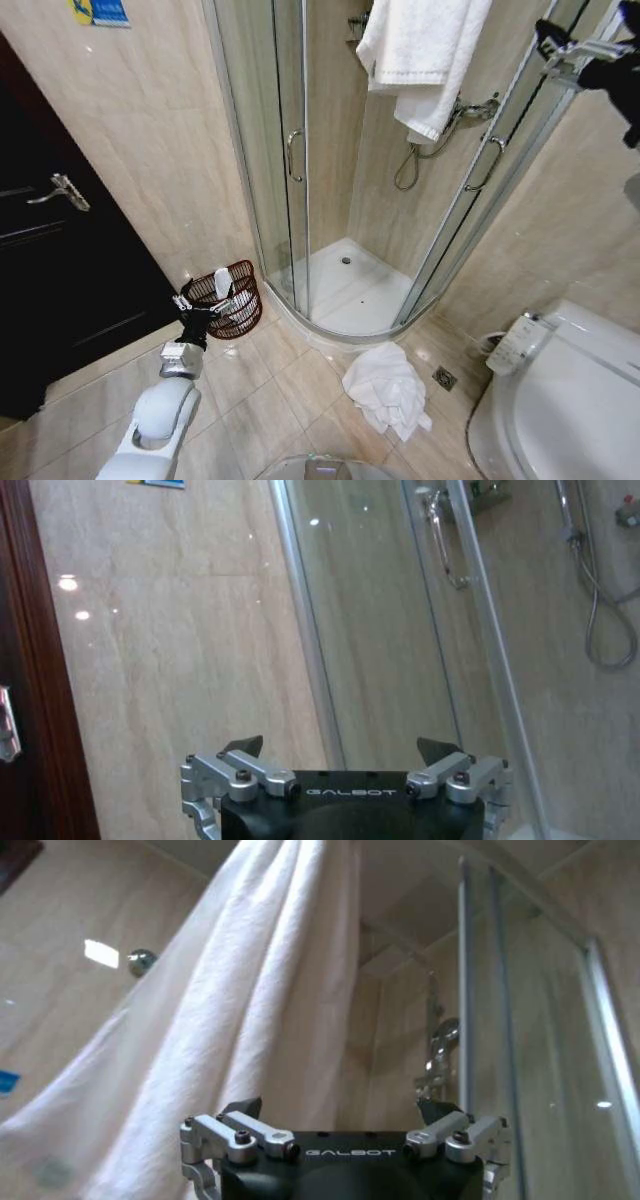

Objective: Discard the used towel into the hamper.

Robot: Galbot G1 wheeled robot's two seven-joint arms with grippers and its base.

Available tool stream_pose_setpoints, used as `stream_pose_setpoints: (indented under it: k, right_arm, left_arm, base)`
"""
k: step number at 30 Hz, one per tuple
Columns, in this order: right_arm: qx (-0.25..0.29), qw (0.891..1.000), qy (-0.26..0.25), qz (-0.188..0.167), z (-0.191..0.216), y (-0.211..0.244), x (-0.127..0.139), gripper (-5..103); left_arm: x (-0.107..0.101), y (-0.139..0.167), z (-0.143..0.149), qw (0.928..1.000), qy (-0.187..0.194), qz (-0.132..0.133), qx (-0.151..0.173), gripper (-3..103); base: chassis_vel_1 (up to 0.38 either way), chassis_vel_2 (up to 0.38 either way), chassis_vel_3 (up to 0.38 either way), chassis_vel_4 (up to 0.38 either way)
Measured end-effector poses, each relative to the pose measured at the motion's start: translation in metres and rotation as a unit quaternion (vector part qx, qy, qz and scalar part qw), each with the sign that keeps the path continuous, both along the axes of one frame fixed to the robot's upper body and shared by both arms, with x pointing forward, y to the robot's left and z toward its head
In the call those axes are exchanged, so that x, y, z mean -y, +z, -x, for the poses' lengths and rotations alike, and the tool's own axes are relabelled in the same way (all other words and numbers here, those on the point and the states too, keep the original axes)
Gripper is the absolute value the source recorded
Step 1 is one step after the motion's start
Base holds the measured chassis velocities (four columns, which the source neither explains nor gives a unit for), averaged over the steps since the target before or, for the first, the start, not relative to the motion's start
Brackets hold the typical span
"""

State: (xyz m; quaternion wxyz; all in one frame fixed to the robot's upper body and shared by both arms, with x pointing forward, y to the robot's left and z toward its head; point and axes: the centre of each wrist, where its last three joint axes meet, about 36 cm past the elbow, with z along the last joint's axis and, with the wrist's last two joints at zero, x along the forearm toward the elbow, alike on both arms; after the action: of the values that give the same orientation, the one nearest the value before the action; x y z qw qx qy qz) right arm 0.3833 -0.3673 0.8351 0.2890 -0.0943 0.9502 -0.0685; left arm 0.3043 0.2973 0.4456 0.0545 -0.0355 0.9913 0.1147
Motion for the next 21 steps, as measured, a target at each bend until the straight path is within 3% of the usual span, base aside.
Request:
stream_pose_setpoints:
  k: [7,10,12,13,18,21]
  right_arm:
    - [-0.009,1.0,-0.02,0.0,-0.017,0.005,0.024,100]
    - [-0.005,0.997,-0.078,0.008,-0.042,-0.005,0.043,100]
    - [-0.001,0.996,-0.088,0.009,-0.046,-0.005,0.044,100]
    - [0.019,0.993,-0.115,0.012,-0.063,-0.005,0.041,100]
    - [0.048,0.989,-0.14,0.03,-0.104,-0.025,0.029,100]
    - [0.075,0.99,-0.116,0.024,-0.115,-0.026,-0.018,100]
  left_arm:
    - [0.004,0.002,0.001,1.0,-0.002,0.003,0.0,100]
    - [0.004,0.001,0.003,1.0,-0.001,0.002,-0.003,100]
    - [0.004,0.001,0.003,1.0,-0.001,0.002,-0.003,100]
    - [0.005,0.001,0.003,1.0,-0.002,0.002,-0.003,100]
    - [0.01,0.001,0.005,1.0,-0.004,0.003,-0.003,100]
    - [0.011,0.002,0.01,1.0,-0.004,0.001,-0.006,100]
  base:
    - [0.0,0.0,0.0,0.0]
    - [0.0,0.0,0.0,0.0]
    - [0.0,0.0,0.0,0.0]
    - [0.0,0.0,0.0,0.0]
    - [0.0,0.0,0.0,0.0]
    - [0.0,0.0,0.0,0.0]
